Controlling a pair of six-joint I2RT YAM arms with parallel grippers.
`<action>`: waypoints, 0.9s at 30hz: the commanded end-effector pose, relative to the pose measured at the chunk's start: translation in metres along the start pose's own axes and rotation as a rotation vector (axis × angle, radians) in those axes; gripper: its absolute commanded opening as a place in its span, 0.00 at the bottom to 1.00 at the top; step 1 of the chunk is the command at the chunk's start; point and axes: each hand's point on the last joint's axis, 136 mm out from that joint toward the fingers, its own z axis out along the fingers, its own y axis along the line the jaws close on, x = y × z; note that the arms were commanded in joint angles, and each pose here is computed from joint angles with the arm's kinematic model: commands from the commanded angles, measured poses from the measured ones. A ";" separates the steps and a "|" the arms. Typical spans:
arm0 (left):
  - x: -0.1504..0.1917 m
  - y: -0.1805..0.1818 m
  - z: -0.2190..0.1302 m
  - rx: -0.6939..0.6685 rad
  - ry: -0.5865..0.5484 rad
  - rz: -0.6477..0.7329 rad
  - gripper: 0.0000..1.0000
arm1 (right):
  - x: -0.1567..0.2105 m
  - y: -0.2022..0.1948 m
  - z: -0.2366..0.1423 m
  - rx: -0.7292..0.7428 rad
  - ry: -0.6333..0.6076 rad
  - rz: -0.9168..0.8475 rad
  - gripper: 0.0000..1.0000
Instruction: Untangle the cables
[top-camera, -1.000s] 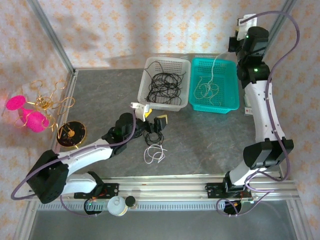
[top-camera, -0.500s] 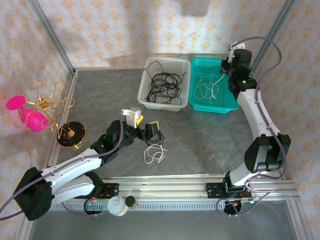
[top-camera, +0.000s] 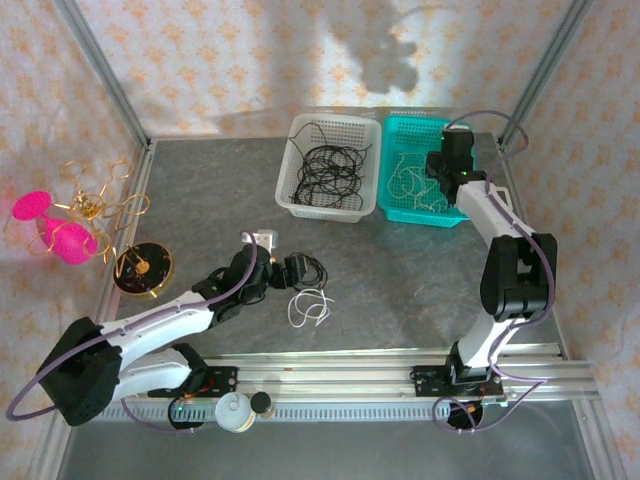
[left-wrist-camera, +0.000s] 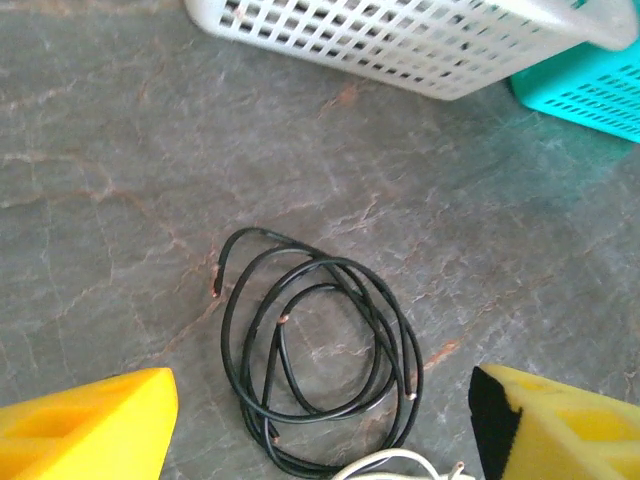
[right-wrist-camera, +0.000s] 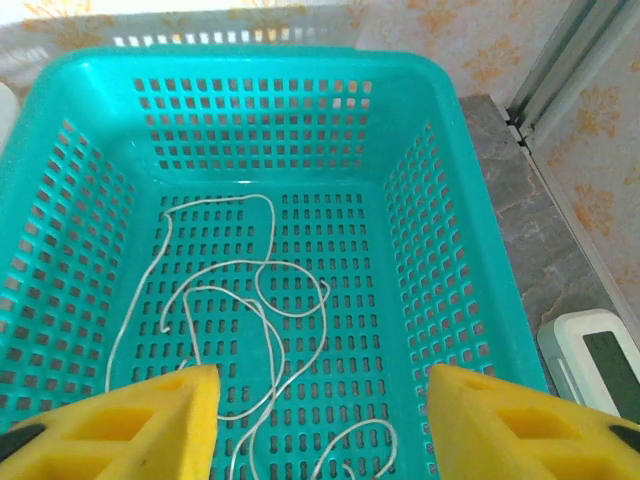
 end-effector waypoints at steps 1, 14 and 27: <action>-0.001 0.000 0.003 -0.019 0.010 -0.037 0.71 | -0.048 0.002 -0.047 -0.063 -0.119 0.075 0.55; 0.027 0.012 -0.002 -0.037 0.098 -0.043 0.63 | 0.175 0.209 -0.183 -0.713 0.196 -0.027 0.43; 0.029 0.020 -0.007 -0.045 0.072 -0.048 0.62 | 0.286 0.286 -0.194 -0.790 0.379 -0.253 0.46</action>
